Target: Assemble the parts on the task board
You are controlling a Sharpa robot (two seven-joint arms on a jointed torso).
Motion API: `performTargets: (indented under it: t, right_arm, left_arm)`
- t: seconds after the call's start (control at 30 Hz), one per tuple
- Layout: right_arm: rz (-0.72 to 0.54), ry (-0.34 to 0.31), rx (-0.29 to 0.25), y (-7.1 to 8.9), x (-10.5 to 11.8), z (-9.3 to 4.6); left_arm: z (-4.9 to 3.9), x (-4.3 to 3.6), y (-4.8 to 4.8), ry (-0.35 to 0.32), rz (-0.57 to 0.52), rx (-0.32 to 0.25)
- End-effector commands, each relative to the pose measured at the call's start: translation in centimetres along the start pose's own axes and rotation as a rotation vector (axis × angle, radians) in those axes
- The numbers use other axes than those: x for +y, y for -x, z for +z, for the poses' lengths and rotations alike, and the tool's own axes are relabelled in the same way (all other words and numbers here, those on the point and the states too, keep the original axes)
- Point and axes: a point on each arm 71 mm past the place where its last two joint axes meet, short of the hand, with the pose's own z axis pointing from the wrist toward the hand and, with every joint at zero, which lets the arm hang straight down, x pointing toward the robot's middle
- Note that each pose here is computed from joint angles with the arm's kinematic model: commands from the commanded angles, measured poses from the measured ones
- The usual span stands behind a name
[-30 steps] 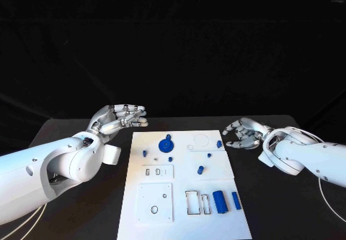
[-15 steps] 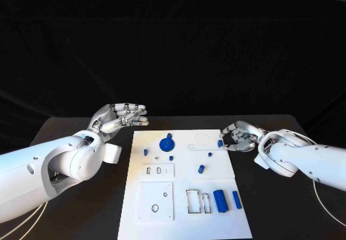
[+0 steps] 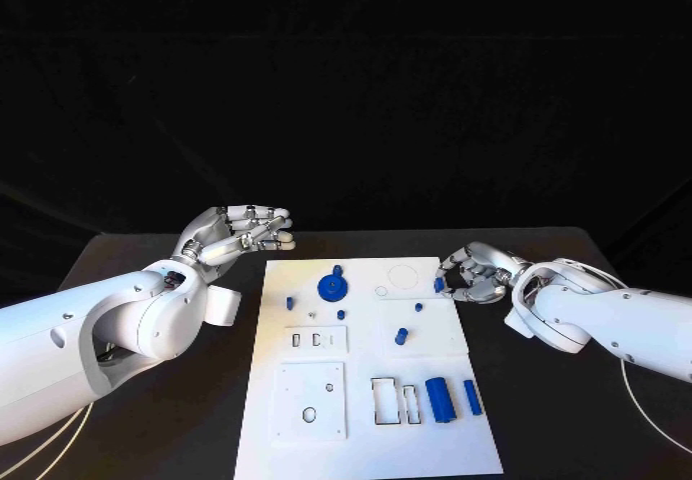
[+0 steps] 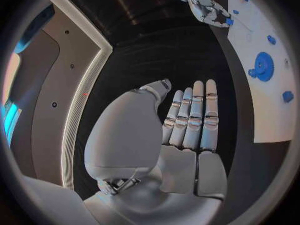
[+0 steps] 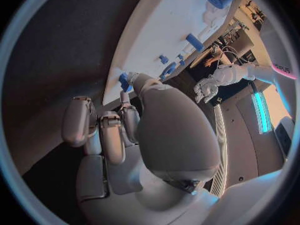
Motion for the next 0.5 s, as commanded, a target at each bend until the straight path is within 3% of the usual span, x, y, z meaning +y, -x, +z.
performTargets:
  t: [0.03,0.5]
  right_arm:
    - [-0.008,-0.009,0.008,-0.16,-0.01,0.05]
    - [-0.006,-0.009,0.018,-0.43,0.29,0.3]
  left_arm:
    - [0.02,-0.09,-0.24,-0.006,-0.007,0.018]
    - [0.02,-0.09,-0.22,-0.005,-0.007,0.017]
